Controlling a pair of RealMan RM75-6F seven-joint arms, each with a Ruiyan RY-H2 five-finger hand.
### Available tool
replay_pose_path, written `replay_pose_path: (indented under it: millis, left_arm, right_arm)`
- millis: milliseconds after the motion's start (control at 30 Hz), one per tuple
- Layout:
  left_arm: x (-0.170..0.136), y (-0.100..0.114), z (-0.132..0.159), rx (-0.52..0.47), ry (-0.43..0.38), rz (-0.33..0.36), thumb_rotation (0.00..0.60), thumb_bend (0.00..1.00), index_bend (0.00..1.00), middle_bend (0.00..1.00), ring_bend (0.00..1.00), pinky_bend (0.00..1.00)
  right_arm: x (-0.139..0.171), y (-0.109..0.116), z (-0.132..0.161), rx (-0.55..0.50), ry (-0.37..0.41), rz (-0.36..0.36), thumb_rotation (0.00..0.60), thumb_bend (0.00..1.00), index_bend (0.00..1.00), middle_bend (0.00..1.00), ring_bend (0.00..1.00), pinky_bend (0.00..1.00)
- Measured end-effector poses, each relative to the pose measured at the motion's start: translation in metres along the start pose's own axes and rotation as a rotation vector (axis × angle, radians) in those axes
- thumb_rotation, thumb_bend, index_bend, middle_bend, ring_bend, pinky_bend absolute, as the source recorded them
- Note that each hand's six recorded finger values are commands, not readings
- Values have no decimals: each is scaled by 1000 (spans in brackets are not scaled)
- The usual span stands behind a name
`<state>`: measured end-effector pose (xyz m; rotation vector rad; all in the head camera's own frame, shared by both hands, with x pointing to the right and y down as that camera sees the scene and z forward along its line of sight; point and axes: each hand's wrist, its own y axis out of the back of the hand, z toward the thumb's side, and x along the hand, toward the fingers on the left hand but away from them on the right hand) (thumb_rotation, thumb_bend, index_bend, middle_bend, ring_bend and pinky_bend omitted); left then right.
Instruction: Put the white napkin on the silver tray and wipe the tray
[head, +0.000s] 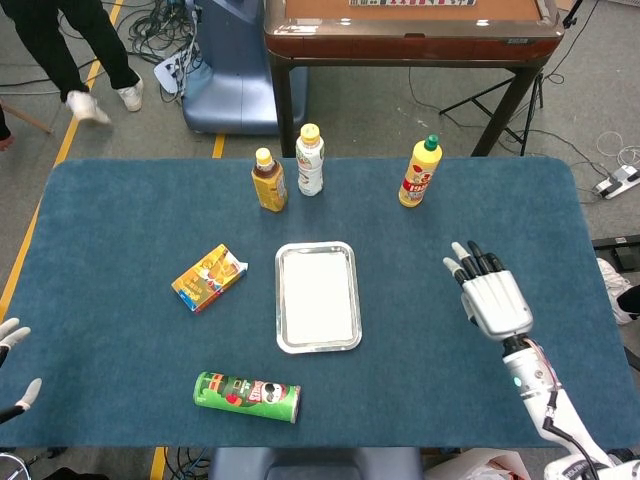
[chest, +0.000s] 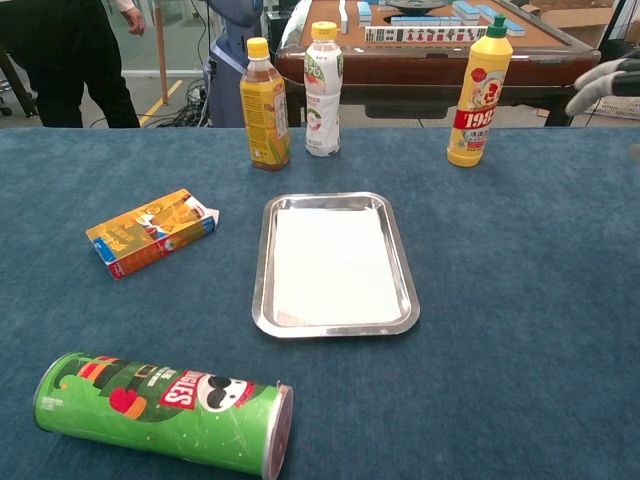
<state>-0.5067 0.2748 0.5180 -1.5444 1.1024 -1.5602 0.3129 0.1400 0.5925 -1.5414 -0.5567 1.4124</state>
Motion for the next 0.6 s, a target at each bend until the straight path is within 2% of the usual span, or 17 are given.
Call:
replay_pose_path:
  millis: [100, 367, 600]
  left_arm:
    - [4, -2, 3, -1, -7, -6, 600, 274, 203, 123, 120, 0]
    - [13, -7, 12, -9, -30, -16, 600, 274, 203, 122, 120, 0]
    - [15, -8, 17, -10, -40, -16, 600, 274, 203, 123, 120, 0]
  right_arm:
    - [15, -4, -18, -4, -51, 3, 600, 575, 129, 75, 0, 231]
    - [56, -11, -60, -19, -188, -10, 600, 575, 129, 95, 5, 244]
    - [73, -13, -70, -31, -210, -23, 600, 574, 128, 96, 5, 244]
